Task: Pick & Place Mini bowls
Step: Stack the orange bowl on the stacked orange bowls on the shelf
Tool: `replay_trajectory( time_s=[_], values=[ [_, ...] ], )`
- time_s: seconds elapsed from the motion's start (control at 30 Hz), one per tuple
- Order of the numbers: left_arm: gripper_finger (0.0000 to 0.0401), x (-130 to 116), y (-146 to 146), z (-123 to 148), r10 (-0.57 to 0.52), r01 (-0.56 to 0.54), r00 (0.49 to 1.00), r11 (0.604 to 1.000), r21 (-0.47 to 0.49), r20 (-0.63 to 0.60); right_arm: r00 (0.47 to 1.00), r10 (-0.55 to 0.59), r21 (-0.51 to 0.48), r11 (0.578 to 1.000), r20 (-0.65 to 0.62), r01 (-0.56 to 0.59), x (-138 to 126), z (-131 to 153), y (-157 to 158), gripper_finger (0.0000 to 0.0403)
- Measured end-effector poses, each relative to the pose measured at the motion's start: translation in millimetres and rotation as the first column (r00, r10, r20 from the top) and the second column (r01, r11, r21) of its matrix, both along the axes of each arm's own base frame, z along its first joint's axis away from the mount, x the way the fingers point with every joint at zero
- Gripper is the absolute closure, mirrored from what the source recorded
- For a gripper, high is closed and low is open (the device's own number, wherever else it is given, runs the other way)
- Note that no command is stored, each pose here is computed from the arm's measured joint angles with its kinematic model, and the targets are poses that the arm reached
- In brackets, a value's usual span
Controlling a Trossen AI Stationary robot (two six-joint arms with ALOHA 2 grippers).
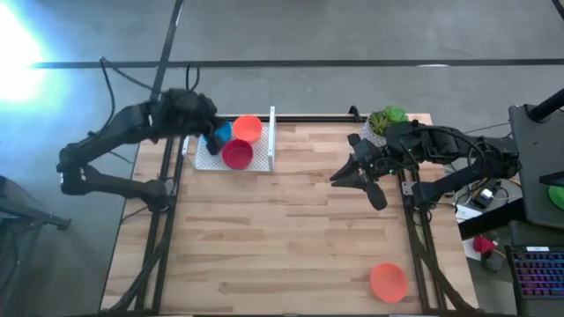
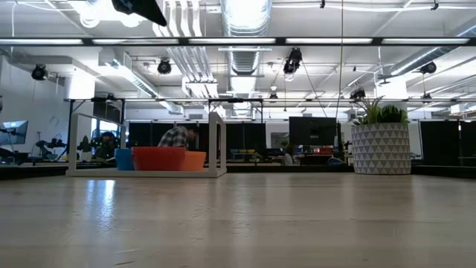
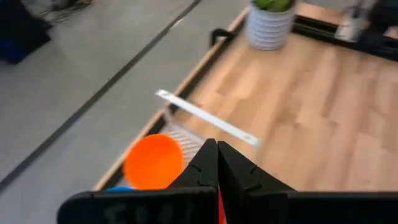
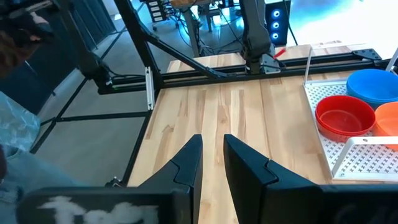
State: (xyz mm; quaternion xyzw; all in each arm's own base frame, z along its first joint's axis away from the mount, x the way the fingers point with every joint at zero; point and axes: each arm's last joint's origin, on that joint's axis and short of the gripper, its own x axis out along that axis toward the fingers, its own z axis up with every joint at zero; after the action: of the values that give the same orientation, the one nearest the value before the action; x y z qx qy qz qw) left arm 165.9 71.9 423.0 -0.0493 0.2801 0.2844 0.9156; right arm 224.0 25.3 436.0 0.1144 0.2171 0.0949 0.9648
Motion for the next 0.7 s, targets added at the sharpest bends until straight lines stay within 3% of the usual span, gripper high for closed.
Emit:
replay_trajectory(
  time_s=[0.27, 0.47, 0.7],
  values=[
    [0.0401, 4.2, -39.6, -9.6, -0.037, 0.037, 0.999, 0.999, -0.01, 0.023, 1.0, 0.02, -0.026, 0.999, -0.024, -0.02, -1.4, -2.5, 0.1, 0.0342],
    [0.0401, 8.6, -61.7, -18.2, -0.13, 0.131, 0.991, 0.991, -0.033, 0.015, 0.996, 0.006, -0.001, 1.0, -0.094, -0.006, -4.1, -7.9, -0.1, 0.0342],
    [0.0401, 7.6, -85.4, -22.7, -0.273, 0.273, 0.962, 0.962, -0.024, -0.006, 0.949, -0.047, 0.114, 0.99, -0.311, 0.086, -14.1, -22.1, 2.3, 0.0342]
  ],
)
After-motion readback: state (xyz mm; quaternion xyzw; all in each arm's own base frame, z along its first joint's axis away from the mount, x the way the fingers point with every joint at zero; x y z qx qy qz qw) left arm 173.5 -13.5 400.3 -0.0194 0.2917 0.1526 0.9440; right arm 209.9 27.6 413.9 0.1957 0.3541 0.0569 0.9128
